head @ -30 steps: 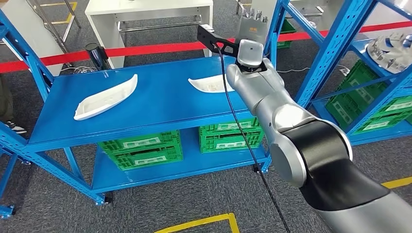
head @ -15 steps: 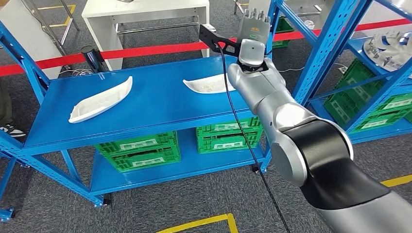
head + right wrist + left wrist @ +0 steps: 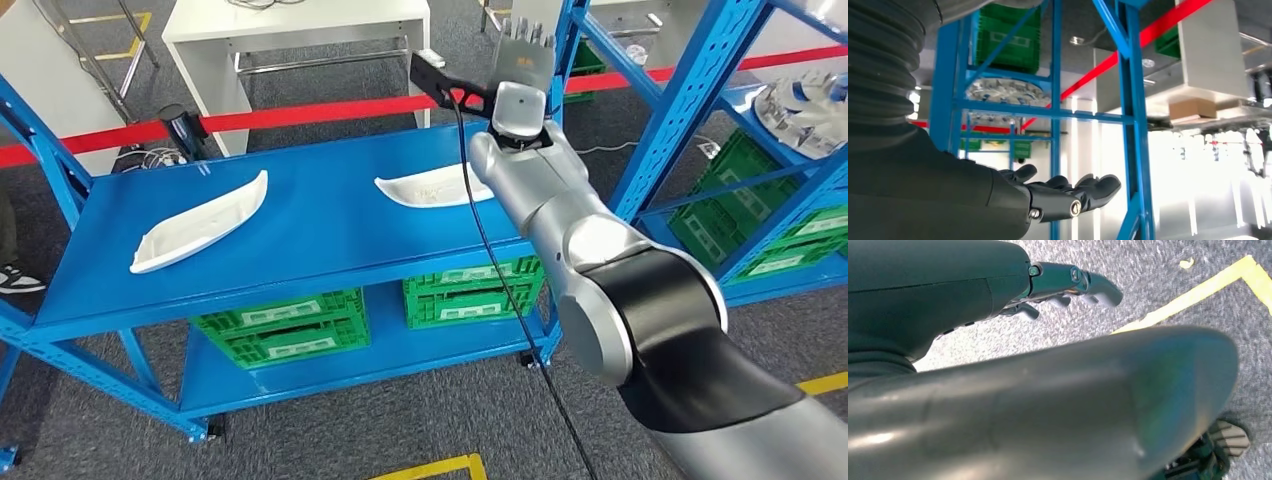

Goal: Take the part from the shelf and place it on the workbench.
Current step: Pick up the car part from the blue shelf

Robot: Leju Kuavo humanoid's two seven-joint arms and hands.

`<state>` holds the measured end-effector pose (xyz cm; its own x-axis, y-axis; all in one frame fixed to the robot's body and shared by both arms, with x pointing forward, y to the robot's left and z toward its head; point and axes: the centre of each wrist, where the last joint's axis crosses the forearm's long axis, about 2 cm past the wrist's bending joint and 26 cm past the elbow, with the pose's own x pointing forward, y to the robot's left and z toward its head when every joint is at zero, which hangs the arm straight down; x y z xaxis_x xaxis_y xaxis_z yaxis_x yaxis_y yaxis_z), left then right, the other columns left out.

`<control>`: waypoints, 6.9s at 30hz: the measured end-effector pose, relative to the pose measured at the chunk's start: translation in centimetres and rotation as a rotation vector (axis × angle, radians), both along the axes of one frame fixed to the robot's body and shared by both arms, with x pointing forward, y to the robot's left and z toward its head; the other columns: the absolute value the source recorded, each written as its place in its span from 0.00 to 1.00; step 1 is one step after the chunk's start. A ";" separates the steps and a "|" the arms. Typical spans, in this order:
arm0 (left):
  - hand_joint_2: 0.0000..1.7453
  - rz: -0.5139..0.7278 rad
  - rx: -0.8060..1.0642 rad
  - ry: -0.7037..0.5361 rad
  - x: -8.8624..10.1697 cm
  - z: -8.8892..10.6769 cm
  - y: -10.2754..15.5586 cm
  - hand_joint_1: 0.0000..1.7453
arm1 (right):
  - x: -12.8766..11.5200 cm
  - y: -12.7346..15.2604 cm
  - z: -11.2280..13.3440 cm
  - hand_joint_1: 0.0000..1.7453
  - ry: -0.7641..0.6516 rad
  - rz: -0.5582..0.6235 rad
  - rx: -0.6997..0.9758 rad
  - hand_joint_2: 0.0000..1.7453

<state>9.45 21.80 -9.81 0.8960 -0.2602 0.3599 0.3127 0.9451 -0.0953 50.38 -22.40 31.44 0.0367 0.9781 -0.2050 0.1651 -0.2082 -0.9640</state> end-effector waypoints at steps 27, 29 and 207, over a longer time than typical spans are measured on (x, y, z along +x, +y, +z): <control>0.00 0.016 -0.003 0.010 -0.3 -0.1 0.0 0.00 | -0.5 -0.9 -2.9 0.00 0.134 -0.064 0.040 1.00; 0.00 0.015 -0.003 0.011 -0.4 -0.1 0.0 0.00 | -0.7 -1.3 -3.8 0.00 0.161 -0.080 0.043 1.00; 0.00 0.006 0.020 0.055 0.0 0.0 0.1 0.00 | -7.5 -5.7 -19.0 0.00 0.478 -0.213 0.147 1.00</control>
<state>9.48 21.94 -9.82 0.9158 -0.2612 0.3050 0.3018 0.9488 -0.0935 42.89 -28.15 12.42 0.1732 0.9788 -0.1092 -0.3302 -0.0467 -0.9428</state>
